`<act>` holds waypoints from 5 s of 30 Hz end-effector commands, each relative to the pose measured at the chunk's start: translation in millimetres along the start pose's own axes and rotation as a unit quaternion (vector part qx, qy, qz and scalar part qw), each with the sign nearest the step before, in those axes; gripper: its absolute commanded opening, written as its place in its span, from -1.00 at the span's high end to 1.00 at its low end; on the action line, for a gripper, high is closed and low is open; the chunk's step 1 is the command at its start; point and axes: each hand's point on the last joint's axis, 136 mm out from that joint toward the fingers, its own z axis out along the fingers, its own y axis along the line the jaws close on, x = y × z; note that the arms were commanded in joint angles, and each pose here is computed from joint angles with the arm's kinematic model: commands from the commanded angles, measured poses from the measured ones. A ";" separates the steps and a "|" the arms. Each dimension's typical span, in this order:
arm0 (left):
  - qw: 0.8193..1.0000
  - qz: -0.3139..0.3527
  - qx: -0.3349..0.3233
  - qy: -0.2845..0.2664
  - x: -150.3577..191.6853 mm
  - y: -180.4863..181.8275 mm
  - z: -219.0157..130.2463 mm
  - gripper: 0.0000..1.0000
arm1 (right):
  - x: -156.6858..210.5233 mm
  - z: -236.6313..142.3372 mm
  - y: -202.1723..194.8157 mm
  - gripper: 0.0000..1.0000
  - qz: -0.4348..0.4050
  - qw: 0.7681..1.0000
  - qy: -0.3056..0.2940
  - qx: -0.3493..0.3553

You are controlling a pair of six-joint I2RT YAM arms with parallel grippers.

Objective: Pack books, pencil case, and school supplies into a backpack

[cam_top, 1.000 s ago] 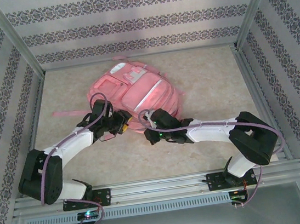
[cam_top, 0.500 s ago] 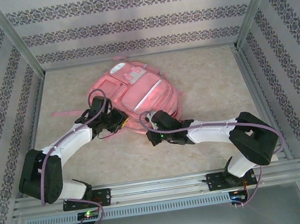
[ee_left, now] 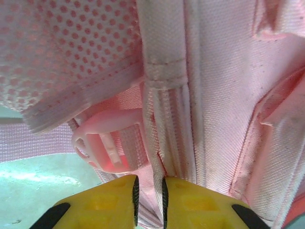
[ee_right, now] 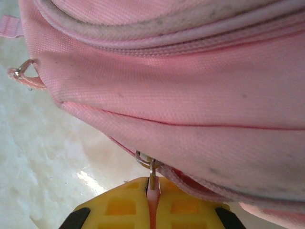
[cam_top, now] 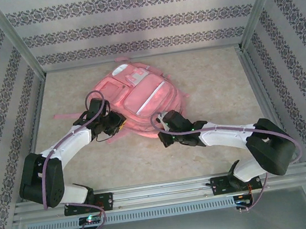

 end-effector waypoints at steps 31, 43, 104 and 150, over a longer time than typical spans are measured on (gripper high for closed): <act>0.990 0.084 0.032 0.113 54.7 -45.5 23.4 0.23 | -12.2 10.4 24.9 1.00 0.015 0.995 -0.001 -0.096; 0.992 0.101 -0.036 0.073 37.1 -17.7 23.8 0.67 | 5.8 6.6 -5.0 1.00 0.018 0.999 0.015 -0.032; 0.996 0.017 0.026 0.084 49.3 -21.0 14.7 0.39 | -38.2 54.0 55.9 1.00 0.019 0.995 0.030 -0.095; 0.995 0.021 0.006 0.094 46.2 -16.0 27.4 1.00 | -26.4 50.4 38.8 1.00 0.051 0.995 0.030 -0.079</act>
